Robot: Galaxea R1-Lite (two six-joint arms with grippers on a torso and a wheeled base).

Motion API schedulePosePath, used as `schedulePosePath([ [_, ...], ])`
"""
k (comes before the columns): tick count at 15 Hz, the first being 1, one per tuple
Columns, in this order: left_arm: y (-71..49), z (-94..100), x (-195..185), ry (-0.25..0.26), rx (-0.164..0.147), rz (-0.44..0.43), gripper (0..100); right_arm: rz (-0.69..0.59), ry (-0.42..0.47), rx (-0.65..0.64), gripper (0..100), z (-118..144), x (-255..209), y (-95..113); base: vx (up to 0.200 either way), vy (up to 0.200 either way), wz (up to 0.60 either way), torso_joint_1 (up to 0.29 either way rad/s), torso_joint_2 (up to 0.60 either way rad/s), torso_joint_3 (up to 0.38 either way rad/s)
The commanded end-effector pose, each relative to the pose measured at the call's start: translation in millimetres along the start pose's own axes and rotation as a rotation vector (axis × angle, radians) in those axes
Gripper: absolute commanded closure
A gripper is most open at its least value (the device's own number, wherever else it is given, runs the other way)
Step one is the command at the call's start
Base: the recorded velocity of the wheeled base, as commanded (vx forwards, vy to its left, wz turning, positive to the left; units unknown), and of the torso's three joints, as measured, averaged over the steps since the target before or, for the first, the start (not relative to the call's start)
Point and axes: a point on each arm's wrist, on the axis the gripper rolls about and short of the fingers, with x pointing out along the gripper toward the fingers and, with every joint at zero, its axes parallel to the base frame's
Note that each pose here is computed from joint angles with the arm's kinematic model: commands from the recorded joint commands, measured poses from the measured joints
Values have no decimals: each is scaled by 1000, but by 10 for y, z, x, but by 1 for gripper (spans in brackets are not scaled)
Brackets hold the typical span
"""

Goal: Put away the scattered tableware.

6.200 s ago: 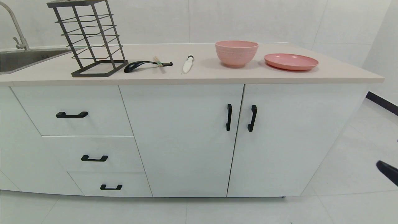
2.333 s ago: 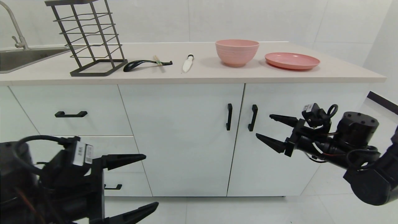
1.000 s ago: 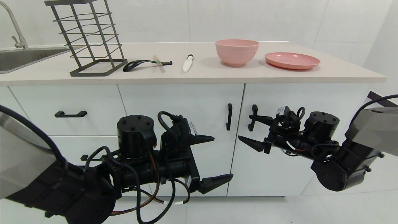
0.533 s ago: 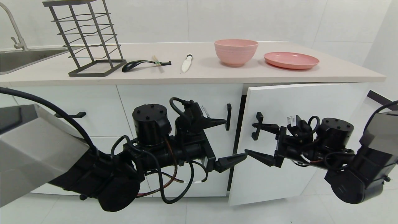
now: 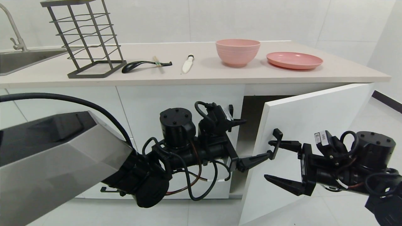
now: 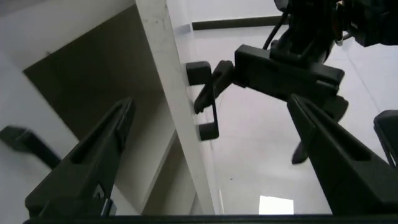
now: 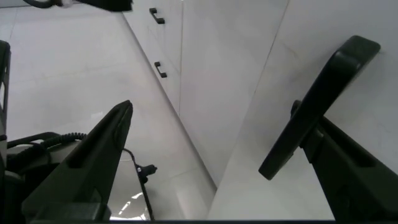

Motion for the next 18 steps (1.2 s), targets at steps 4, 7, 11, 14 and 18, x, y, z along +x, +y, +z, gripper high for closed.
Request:
schedulePosePath([
  [4, -104, -64, 678, -154, 33, -70, 0, -4, -16, -24, 0, 86, -108, 96, 0, 0, 0, 0, 0, 0],
  [7, -188, -90, 794, -187, 23, -93, 0, -20, -13, -21, 0, 78, -121, 68, 0, 0, 0, 0, 0, 0],
  [11, -165, -71, 783, -205, 28, -85, 0, -167, 24, 31, 0, -99, -364, -197, 0, 0, 0, 0, 0, 0],
  [14, -187, -84, 793, -203, 24, -92, 0, -229, 42, 50, 0, -186, -500, -283, 0, 0, 0, 0, 0, 0],
  [18, -251, -55, 814, -224, 29, -106, 0, -292, 68, 82, 0, -128, -790, 58, 0, 0, 0, 0, 0, 0],
])
